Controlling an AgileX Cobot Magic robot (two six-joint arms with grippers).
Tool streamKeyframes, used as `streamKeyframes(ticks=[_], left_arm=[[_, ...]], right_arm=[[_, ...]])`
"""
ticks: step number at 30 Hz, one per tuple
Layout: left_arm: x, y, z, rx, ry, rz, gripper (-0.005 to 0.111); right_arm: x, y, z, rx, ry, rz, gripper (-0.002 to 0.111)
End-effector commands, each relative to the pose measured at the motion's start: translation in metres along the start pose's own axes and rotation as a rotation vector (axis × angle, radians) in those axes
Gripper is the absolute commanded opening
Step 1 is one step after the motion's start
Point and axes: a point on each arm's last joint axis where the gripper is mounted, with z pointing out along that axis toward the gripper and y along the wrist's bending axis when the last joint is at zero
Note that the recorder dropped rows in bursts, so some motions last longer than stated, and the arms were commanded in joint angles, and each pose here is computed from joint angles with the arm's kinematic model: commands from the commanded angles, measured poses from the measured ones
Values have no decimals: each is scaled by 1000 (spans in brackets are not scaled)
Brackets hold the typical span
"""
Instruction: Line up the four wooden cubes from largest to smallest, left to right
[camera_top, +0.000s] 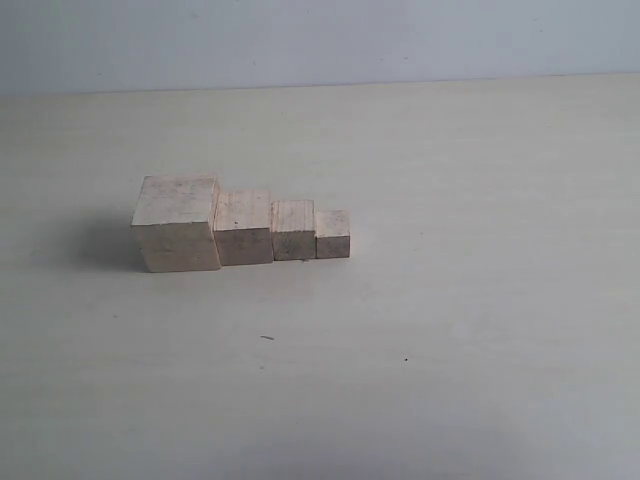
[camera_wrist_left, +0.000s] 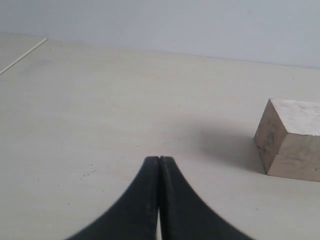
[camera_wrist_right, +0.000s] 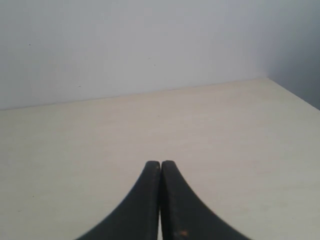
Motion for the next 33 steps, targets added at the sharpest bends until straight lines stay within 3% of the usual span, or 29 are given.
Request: streamKeyframes(ticks=[1,5,33], left_arm=[[-1,0,0,7,-16,0,0],[-1,0,0,7,-16,0,0],[-1,0,0,7,-16,0,0]], right_arm=[[2,0,-1,0,8,-7,0],[9,-1,-1,4,81,-17,0],[9,0,-1,1,82,4,0]])
